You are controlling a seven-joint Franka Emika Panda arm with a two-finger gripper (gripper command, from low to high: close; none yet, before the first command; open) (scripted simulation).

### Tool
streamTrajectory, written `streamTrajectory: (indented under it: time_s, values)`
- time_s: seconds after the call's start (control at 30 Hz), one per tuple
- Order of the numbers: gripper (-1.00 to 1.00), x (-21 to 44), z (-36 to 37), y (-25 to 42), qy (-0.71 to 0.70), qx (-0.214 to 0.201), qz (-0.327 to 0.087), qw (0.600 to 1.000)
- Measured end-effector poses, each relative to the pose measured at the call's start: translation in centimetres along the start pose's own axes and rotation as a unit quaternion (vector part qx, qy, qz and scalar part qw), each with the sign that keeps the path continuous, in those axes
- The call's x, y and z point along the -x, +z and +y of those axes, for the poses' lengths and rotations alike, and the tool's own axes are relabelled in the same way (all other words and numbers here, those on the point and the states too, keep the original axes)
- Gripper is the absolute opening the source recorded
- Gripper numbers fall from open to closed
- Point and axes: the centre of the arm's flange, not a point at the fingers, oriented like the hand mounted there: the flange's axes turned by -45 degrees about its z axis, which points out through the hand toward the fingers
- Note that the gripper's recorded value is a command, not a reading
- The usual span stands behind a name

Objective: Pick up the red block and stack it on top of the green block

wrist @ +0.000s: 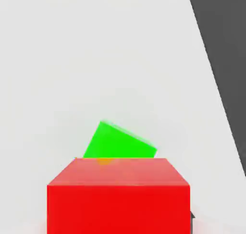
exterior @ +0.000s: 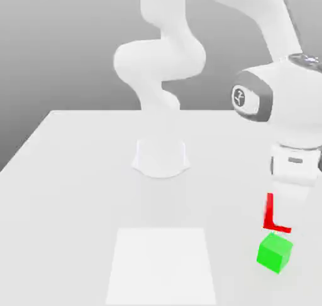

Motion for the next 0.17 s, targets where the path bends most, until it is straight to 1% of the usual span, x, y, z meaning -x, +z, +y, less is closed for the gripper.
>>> streamTrajectory:
  time_s: [0.03,0.07,0.17]
  values:
    - [-1.00,0.0,0.0,1.2,-0.002,0.000,0.000,1.000]
    - [1.00,0.0,-0.1,2.4,-0.003,0.000,0.000,1.000]
    - [1.00,0.0,-0.1,2.4,-0.003,0.000,0.000,1.000]
